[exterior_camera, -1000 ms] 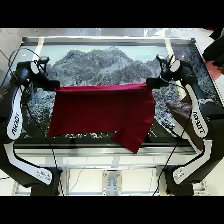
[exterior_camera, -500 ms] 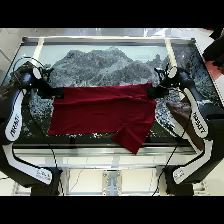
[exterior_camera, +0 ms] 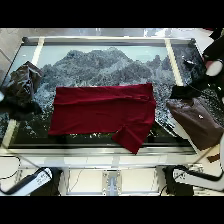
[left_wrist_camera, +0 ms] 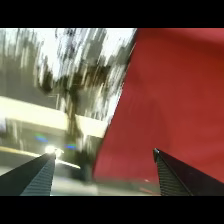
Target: Fold the shirts.
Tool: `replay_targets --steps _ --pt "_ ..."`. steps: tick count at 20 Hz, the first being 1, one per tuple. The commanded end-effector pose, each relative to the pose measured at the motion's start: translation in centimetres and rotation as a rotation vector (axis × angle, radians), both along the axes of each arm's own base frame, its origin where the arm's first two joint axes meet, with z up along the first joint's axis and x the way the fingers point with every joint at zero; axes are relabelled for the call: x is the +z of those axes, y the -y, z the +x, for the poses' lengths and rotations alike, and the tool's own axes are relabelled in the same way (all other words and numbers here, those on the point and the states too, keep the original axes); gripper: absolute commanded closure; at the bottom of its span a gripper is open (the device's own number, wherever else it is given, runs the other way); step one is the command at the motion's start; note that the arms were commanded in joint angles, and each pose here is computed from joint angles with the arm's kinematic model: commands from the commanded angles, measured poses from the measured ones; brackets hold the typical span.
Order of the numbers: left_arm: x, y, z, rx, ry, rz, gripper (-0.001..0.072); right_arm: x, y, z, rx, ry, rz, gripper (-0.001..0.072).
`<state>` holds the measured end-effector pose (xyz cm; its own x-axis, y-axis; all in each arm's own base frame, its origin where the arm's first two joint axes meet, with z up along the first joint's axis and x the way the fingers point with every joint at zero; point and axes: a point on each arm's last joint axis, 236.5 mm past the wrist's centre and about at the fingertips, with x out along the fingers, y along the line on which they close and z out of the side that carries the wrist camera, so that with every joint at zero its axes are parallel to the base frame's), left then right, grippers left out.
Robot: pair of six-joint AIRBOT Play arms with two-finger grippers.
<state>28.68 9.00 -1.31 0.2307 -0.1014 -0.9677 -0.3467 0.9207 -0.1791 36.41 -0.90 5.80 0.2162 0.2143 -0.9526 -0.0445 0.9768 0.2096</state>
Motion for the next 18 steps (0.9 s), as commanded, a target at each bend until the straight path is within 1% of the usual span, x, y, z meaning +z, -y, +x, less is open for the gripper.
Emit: replay_targets --steps 1,2,5,8,11,13,15,18 --pt "-3.5 2.4 -6.7 0.302 0.020 -0.168 -0.0001 1.9 -1.6 -2.2 -0.030 0.104 0.077 0.0323" --pt "-4.3 3.2 -7.7 0.376 0.019 -0.221 -0.0001 2.7 -2.1 -1.9 -0.028 0.138 0.090 0.0323" --pt "-6.1 4.1 -8.5 0.499 0.018 -0.323 0.0001 4.6 -3.2 -0.6 -0.036 0.232 0.142 0.0323" --pt "-7.3 4.3 -7.9 0.538 -0.005 -0.381 0.0001 4.6 -3.4 -0.6 -0.034 0.234 0.147 0.0323" --pt "-8.4 4.9 -6.1 0.560 0.006 -0.471 0.0013 4.6 -3.4 -0.6 -0.034 0.233 0.147 0.0323" --pt "-8.4 4.9 -4.1 0.581 0.071 -0.523 0.0230 4.6 -3.4 -0.8 -0.030 0.225 0.149 0.0323" --pt "-8.5 4.5 -2.9 0.597 0.115 -0.539 0.0241 4.5 -3.5 -0.9 -0.029 0.221 0.150 0.0324" --pt "-9.5 4.6 -3.1 0.611 0.081 -0.553 0.0241 4.5 -3.5 -0.9 -0.029 0.221 0.150 0.0324"
